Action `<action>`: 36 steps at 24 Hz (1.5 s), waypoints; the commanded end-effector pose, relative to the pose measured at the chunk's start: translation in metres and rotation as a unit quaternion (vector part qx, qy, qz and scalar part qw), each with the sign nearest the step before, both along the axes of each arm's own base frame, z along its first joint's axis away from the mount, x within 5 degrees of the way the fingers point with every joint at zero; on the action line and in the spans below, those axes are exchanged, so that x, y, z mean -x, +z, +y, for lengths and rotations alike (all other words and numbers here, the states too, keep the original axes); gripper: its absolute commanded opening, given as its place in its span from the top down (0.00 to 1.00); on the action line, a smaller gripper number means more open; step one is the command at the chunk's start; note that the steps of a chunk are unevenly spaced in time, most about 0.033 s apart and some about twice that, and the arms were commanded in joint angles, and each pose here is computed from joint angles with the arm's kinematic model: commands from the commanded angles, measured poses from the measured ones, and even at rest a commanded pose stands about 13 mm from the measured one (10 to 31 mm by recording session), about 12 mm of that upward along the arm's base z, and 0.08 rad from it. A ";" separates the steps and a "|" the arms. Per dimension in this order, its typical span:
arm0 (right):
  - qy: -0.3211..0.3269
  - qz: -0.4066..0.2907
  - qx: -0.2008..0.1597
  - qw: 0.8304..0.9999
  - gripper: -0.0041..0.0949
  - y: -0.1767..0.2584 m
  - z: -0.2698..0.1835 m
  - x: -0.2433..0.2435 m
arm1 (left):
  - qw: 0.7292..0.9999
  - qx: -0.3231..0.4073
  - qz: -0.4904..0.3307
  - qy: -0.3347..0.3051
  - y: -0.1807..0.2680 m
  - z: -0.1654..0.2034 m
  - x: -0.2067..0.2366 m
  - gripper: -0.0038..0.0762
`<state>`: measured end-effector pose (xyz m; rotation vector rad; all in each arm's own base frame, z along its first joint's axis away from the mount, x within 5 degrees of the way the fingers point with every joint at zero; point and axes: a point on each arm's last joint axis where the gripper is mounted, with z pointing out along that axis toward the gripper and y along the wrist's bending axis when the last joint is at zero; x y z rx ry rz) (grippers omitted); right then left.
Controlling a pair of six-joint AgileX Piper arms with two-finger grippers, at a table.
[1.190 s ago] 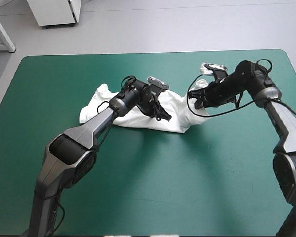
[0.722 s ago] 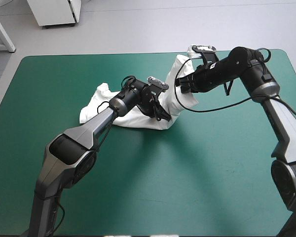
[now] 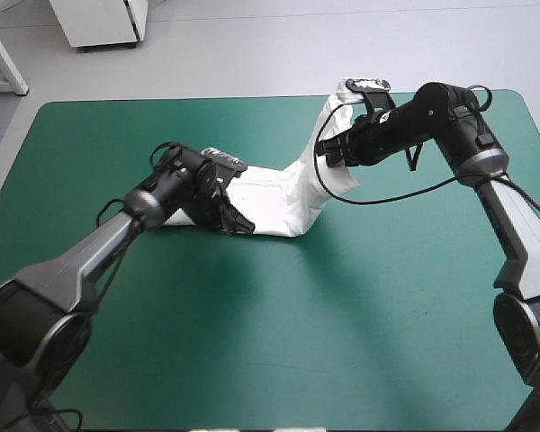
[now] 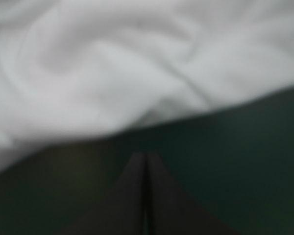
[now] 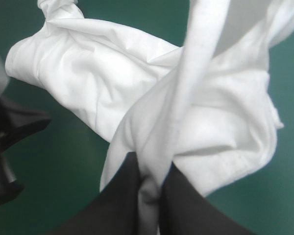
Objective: Fold the cloth
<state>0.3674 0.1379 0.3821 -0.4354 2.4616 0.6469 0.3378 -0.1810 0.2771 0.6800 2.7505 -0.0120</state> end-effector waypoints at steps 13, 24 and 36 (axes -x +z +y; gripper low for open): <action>0.071 -0.153 -0.092 0.981 0.97 0.040 0.098 0.020 | 0.982 0.116 -0.151 0.012 0.099 0.103 0.192 0.98; 0.121 -0.130 -0.116 0.977 0.97 -0.002 0.187 -0.008 | 0.986 0.140 -0.085 0.012 0.090 0.101 0.207 0.98; 0.147 -0.113 -0.162 0.969 0.55 -0.014 0.211 -0.018 | 0.983 0.164 -0.084 0.011 0.091 0.097 0.207 0.98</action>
